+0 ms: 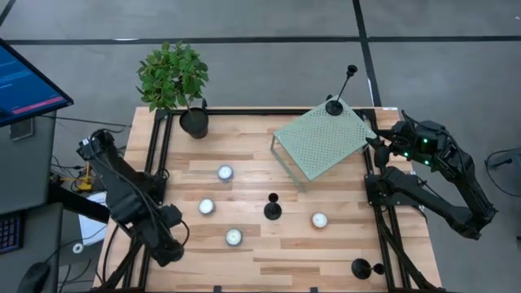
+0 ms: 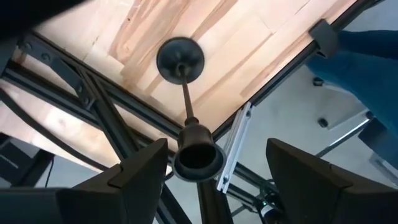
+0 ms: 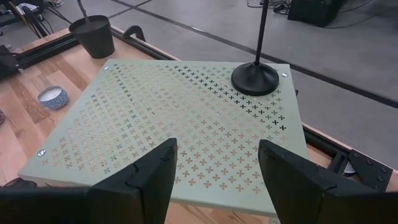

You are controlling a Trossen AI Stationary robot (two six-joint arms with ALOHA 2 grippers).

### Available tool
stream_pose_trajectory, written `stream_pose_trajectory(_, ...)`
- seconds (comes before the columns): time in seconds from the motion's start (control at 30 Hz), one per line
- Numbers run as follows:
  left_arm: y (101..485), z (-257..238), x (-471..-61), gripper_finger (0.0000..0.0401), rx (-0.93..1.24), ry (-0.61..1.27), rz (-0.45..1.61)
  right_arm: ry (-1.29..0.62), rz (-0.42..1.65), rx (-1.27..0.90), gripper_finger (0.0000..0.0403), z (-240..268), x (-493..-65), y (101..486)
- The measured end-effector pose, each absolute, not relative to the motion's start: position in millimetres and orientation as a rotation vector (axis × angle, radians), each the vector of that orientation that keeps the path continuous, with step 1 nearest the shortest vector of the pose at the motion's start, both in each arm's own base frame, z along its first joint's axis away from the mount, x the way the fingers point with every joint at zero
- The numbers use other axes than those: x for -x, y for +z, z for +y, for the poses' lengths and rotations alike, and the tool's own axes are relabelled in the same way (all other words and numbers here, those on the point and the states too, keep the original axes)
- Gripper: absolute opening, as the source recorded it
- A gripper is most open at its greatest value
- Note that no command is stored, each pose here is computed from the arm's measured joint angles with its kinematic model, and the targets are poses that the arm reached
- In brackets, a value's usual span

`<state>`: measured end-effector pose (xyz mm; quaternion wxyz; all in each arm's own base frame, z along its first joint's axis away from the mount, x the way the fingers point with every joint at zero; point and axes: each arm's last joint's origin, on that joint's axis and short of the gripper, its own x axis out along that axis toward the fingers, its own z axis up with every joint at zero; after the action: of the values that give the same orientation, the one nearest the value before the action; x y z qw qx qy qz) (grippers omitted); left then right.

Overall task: Pick & Place candle stick holders
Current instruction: Align the black candle holder with the other black candle holder on the shelf

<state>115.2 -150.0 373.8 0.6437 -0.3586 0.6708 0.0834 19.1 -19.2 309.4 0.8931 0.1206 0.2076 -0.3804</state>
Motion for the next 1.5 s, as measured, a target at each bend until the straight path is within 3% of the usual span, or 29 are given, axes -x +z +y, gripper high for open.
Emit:
stream_pose_trajectory(0.47, 373, -157, -94, 0.0273, 0.756, 0.234, 1.512, -0.807, 0.433, -0.244, 0.0217, -20, -19, 309)
stream_pose_trajectory(1.5, 364, -162, -94, 0.0273, 0.73, 0.263, 1.471, -0.805, 0.438, -0.234, 0.0217, -20, -19, 309)
